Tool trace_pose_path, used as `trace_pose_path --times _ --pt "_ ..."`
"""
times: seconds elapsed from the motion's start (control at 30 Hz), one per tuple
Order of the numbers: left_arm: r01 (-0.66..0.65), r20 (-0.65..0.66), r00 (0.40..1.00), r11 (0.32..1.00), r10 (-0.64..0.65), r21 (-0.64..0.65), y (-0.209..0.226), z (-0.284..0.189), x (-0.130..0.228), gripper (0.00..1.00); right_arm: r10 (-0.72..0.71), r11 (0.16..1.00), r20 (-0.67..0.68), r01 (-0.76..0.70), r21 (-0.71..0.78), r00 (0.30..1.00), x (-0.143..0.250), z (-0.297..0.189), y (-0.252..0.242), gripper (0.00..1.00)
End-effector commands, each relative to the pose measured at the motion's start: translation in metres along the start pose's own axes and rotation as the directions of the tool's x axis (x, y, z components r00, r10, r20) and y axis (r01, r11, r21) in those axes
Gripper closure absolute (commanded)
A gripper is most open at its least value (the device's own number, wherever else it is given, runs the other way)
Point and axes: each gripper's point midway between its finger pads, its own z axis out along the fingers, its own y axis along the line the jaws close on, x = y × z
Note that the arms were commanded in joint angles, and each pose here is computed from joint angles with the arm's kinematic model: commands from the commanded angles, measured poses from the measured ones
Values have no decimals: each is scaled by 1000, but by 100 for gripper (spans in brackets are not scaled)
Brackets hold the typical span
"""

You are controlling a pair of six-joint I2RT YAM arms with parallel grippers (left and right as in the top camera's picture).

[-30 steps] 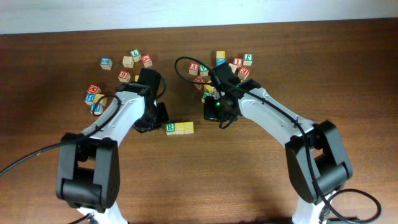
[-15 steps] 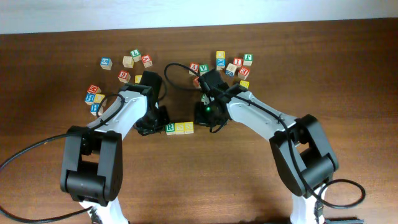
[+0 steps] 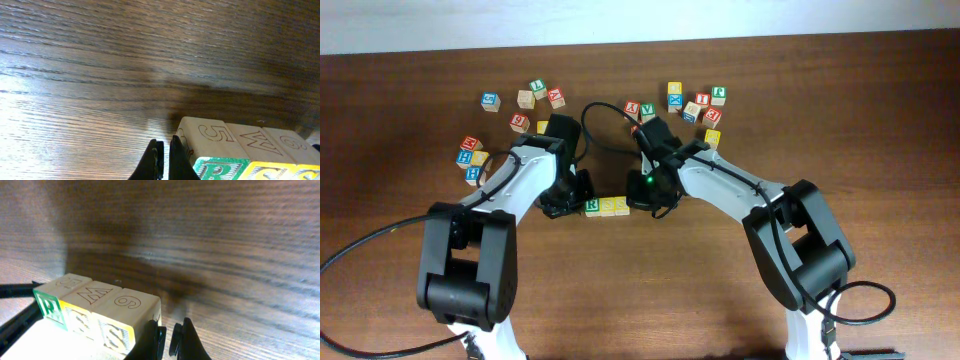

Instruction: Spell out RSS

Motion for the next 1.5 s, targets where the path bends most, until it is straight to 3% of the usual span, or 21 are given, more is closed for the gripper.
trace_pose_path --times 0.0,0.8,1.0,1.2,1.33,1.47 --pt "2 -25 1000 1000 -1 17 -3 4 5 100 -14 1000 -18 14 -15 1000 6 5 7 96" --pt "-26 -3 1000 999 26 -23 5 4 1 100 -22 1000 11 22 17 1000 -3 2 -3 96" --pt "-26 7 1000 999 26 -44 8 4 -1 100 -4 994 43 -1 110 999 -8 -5 -22 87" --pt "30 22 999 996 -28 -85 26 -2 -9 100 6 987 49 -14 158 999 -19 -29 -33 85" --pt "73 22 997 993 -72 -95 39 -14 -17 100 8 980 74 -23 197 997 -26 -54 -36 78" --pt "108 41 994 991 -104 -84 52 -48 -23 95 -7 969 144 -29 245 989 -27 -97 -34 52"
